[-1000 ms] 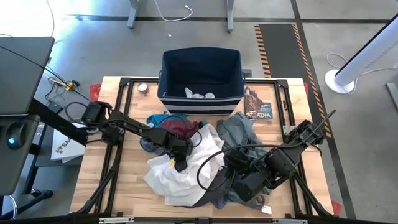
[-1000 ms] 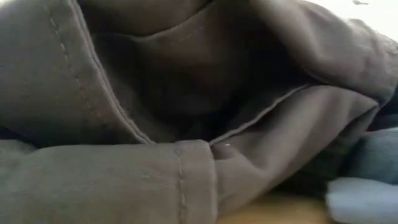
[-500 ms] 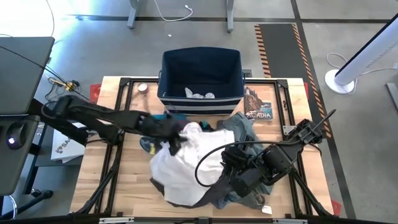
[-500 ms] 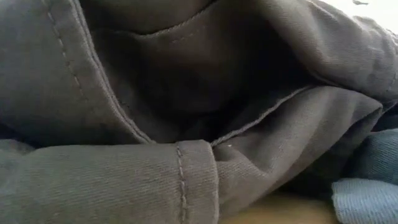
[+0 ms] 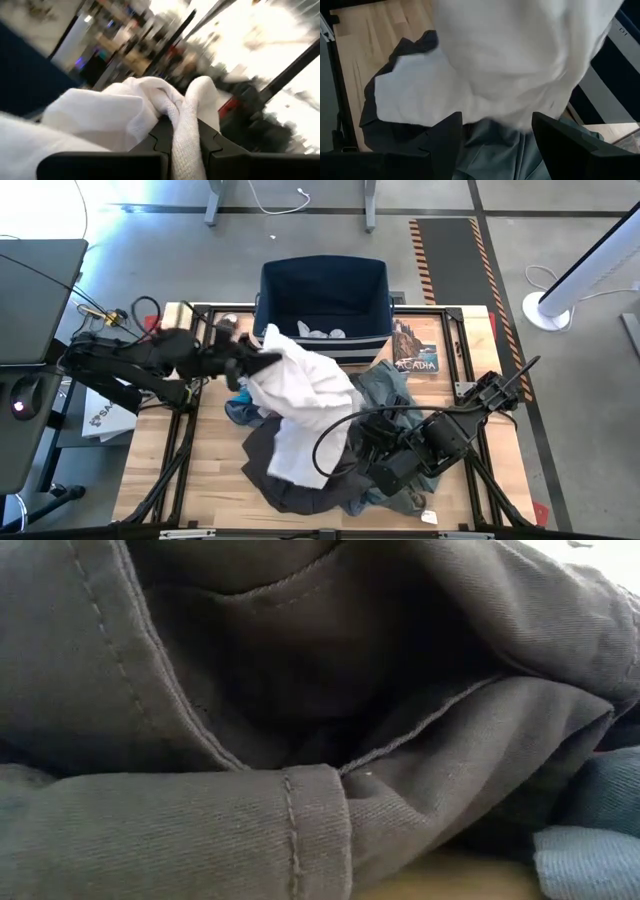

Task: Sort clothes
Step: Put the white polo into the blue laundry bin

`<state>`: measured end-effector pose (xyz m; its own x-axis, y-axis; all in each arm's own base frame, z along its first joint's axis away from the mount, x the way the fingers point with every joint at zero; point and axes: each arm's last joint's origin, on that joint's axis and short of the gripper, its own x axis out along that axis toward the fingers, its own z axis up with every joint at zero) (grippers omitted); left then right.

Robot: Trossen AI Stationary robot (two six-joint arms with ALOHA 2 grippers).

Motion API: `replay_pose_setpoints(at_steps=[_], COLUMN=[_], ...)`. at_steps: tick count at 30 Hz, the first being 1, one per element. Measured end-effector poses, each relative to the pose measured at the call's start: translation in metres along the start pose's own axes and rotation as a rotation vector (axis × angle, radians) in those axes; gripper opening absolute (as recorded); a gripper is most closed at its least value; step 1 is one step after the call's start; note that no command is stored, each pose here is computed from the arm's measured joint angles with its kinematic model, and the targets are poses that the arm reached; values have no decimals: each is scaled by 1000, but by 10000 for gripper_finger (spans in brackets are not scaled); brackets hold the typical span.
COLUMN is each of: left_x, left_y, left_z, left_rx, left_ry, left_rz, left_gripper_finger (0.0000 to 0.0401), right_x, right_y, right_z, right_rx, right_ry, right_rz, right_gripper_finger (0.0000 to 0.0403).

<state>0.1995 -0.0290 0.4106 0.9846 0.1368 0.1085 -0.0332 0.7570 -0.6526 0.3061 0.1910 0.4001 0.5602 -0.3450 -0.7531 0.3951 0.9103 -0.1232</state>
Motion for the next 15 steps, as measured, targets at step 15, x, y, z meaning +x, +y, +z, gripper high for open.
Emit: replay_pose_setpoints(at_steps=[15], left_x=[-11], left_y=[-44], left_z=[80], left_rx=[-43], left_ry=[-414], left_rz=[-218], left_gripper_finger=[21], right_x=[0], right_y=[-1], right_z=[1], right_rx=[127], right_ry=[-40], right_rz=[-30], right_gripper_finger=[238])
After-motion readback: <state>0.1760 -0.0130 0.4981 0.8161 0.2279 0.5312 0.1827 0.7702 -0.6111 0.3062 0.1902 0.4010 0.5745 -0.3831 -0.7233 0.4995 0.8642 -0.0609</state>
